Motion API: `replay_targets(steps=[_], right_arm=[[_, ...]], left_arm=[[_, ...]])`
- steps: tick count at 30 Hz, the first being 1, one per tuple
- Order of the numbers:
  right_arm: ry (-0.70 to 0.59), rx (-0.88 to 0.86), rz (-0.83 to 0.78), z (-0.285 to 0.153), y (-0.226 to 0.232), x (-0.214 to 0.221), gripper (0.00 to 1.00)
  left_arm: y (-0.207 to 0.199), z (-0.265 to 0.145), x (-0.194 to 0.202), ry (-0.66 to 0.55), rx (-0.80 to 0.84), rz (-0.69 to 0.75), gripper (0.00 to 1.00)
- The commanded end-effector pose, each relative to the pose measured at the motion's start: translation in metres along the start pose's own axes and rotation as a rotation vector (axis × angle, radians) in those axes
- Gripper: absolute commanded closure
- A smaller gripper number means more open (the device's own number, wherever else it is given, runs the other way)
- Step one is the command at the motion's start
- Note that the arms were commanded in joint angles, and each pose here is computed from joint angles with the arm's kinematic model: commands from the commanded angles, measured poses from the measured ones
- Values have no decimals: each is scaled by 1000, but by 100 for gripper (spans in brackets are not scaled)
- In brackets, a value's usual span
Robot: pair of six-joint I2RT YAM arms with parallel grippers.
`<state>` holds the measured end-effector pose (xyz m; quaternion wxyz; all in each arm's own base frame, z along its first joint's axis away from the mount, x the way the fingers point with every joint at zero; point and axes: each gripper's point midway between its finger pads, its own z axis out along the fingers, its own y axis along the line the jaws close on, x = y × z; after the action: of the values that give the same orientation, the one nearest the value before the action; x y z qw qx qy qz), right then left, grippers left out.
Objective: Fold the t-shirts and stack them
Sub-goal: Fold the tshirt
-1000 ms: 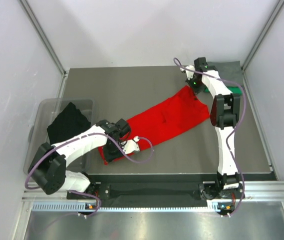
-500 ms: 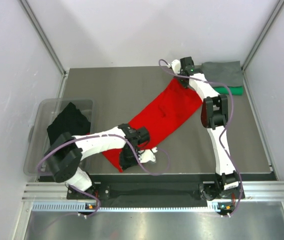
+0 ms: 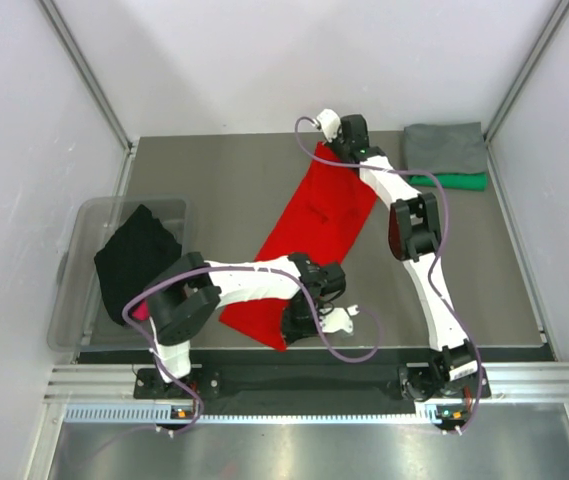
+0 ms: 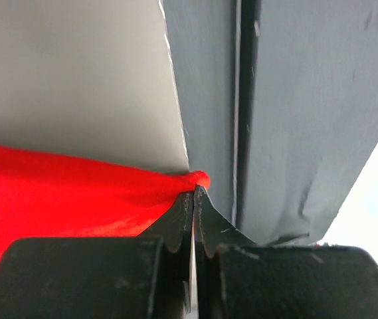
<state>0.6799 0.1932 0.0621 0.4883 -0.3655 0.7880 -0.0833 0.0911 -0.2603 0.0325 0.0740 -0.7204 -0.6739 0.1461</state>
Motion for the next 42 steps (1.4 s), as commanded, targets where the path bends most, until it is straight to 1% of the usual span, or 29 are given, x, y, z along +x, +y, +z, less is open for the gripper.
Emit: replay_targets(steps=[1,6,10,11,13,14,15,16,17,18,19,21,22,23,24,26,27,28,29,30,31,32,33,34,35,36,37,38,42], right_arm=[[-278,116,31,-3,-32,-78,100],[-386,155,-17,2,-23,-106,100],[-413,163,-25,7,-15,-108,100],[-413,162,-19,11,-12,-105,100],[-433,212,3,10,-22,-106,100],[-449,245,16,7,-31,-110,95],[-457,272,29,3,-38,-114,84],[-454,315,51,-3,-50,-116,74],[-471,356,65,-17,-69,-127,68],[-477,404,82,-28,-83,-134,67],[-509,449,94,-53,-105,-153,60],[-505,497,110,-76,-125,-161,51],[-507,513,121,-89,-135,-167,47],[-516,535,135,-120,-151,-181,42],[-500,556,159,-133,-159,-181,39],[-469,545,258,-177,-174,-179,36],[-454,507,305,-188,-174,-174,34],[-450,464,426,-215,-177,-166,32],[-364,387,479,-218,-161,-143,32],[-359,262,517,-225,-141,-138,32],[-378,211,607,-258,-139,-139,31],[-247,108,643,-248,-97,-96,31],[-225,-13,649,-255,-68,-89,31],[-173,-95,661,-270,-38,-67,32],[-124,-175,661,-278,-15,-51,34],[-109,-278,659,-289,10,-45,34],[-63,-329,688,-304,34,-24,34],[-26,-379,714,-313,50,-13,35],[76,-576,832,-349,111,19,35]], left_arm=[[-3,3,-33,-80,30,32,100],[-3,18,-61,-102,52,50,100],[5,19,-85,-136,53,56,100],[8,17,-93,-151,49,56,99],[11,15,-105,-177,39,44,92],[13,10,-111,-194,27,38,89],[13,6,-115,-206,23,22,85],[15,1,-118,-213,6,13,77],[17,-8,-127,-242,-13,19,75],[15,-20,-132,-267,-26,15,72],[14,-33,-140,-296,-41,23,68],[9,-58,-150,-344,-61,27,64],[4,-69,-156,-371,-54,33,57],[-2,-93,-164,-413,-66,43,55],[-3,-107,-168,-438,-78,31,54],[-5,-149,-174,-527,-129,29,53],[7,-165,-170,-563,-164,-20,52],[17,-176,-165,-585,-207,-51,50],[40,-201,-147,-626,-302,-122,44],[55,-213,-138,-665,-340,-191,41],[70,-210,-120,-661,-346,-267,40],[92,-228,-94,-719,-352,-408,39],[105,-234,-81,-754,-348,-480,39],[111,-230,-64,-766,-326,-555,39],[129,-235,-40,-792,-334,-655,39],[133,-235,-30,-809,-313,-714,40],[135,-231,-19,-815,-306,-741,41],[141,-233,-6,-838,-293,-822,41],[137,-211,19,-821,-249,-910,42]])
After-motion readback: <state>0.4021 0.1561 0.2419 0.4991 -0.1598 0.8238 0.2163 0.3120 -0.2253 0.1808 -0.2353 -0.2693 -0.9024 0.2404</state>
